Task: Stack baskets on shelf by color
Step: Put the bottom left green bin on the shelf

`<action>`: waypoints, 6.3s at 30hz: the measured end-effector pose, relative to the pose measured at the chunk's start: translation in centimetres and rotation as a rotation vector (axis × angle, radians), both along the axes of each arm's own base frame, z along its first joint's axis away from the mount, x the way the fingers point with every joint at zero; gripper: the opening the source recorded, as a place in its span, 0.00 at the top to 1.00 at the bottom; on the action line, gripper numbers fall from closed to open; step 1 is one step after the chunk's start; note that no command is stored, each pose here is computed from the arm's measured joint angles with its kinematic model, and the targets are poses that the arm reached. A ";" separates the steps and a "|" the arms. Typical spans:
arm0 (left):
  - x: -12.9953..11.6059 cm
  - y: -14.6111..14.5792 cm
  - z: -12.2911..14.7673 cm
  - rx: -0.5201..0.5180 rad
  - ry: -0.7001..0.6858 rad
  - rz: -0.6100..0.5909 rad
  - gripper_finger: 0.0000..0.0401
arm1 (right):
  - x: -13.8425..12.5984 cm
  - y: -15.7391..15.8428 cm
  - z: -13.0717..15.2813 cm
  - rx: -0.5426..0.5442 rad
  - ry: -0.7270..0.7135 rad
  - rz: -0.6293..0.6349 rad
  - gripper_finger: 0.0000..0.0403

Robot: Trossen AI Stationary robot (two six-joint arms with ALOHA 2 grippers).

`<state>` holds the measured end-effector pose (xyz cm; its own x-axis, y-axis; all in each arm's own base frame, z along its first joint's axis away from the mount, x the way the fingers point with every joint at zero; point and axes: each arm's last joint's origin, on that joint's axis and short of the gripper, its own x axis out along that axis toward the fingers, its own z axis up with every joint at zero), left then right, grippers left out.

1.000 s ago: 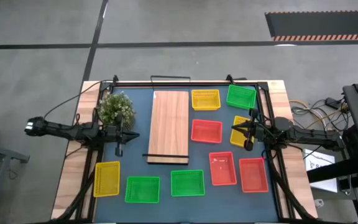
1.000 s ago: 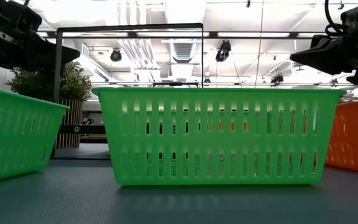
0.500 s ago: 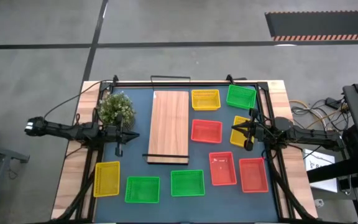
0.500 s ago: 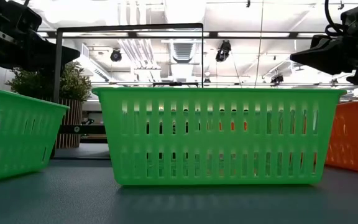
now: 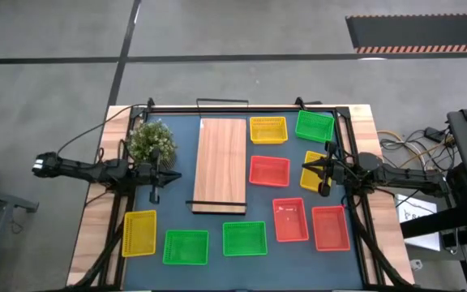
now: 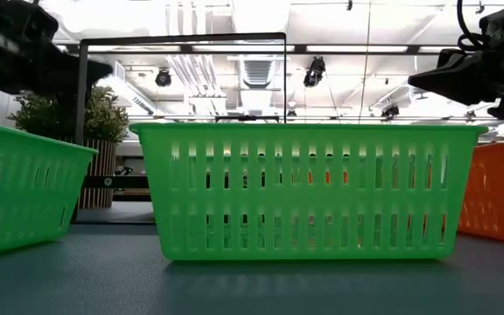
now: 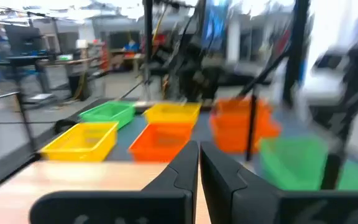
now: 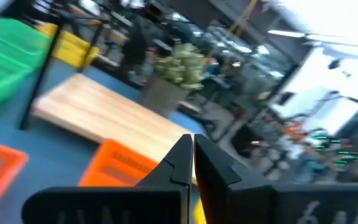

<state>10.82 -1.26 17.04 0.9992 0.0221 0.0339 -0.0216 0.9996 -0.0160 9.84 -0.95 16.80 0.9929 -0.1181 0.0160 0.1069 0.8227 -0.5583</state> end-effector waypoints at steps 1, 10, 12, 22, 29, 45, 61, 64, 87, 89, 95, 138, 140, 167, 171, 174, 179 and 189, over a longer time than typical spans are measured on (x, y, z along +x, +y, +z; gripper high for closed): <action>0.0 0.0 0.2 -0.039 -0.023 -0.013 1.00 | 0.0 -0.1 0.2 -0.023 -0.013 -0.026 0.98; -0.2 0.0 2.5 -0.101 -0.262 -0.035 1.00 | -0.1 -0.3 0.3 -0.087 -0.012 -0.097 0.98; -0.3 0.0 2.9 -0.108 -0.303 -0.037 1.00 | -0.1 -0.3 0.3 -0.087 -0.015 -0.097 0.98; -1.2 0.1 4.9 -0.141 -0.536 -0.043 1.00 | -0.2 -0.5 1.3 0.792 -0.289 -0.080 0.98; -0.7 0.0 6.6 -0.144 -0.548 -0.044 1.00 | -0.3 -0.7 1.3 0.759 -0.310 -0.159 0.98; 4.0 -0.8 12.4 -0.232 -0.459 -0.083 1.00 | -0.3 -0.7 1.4 0.744 -0.317 -0.156 0.98; 10.8 -5.0 19.0 -0.264 -0.083 -0.236 1.00 | -0.4 -0.5 2.1 0.560 -0.335 -0.094 0.98; 11.3 -6.5 20.2 -0.310 -0.005 -0.254 1.00 | -0.4 -0.5 2.3 0.553 -0.346 -0.090 0.98; 9.2 -23.4 12.2 -0.443 1.203 -0.182 1.00 | -0.3 -0.3 2.1 0.563 -0.311 -0.043 0.98; 9.7 -24.1 11.2 -0.439 1.220 -0.176 1.00 | -0.3 -0.3 1.8 0.582 -0.288 -0.045 0.98; 10.2 -24.8 9.7 -0.365 1.268 -0.208 1.00 | -0.2 -0.3 1.6 0.594 -0.266 -0.053 0.98; 12.8 -25.6 2.1 -0.122 1.226 -0.163 0.61 | -0.3 -0.3 2.0 0.578 -0.306 -0.048 0.98; 12.7 -25.5 2.1 -0.102 1.227 -0.170 0.65 | -0.3 -0.3 2.0 0.578 -0.305 -0.046 0.98; 13.9 -27.1 16.6 -0.304 1.026 -0.388 1.00 | -0.3 -0.3 1.9 0.604 -0.302 -0.037 0.98; 13.4 -26.0 20.9 -0.191 0.930 -0.407 1.00 | -0.3 -0.3 1.9 0.604 -0.298 -0.027 0.98; 13.2 -24.5 23.6 -0.055 0.843 -0.409 1.00 | -0.3 -0.2 1.9 0.603 -0.296 -0.019 0.98; 13.6 -20.9 26.9 0.209 0.739 -0.376 1.00 | -0.3 -0.2 1.9 0.603 -0.297 -0.018 0.98; 18.0 -8.5 26.7 0.478 0.804 -0.111 1.00 | -0.3 -0.2 1.9 0.606 -0.297 -0.018 0.98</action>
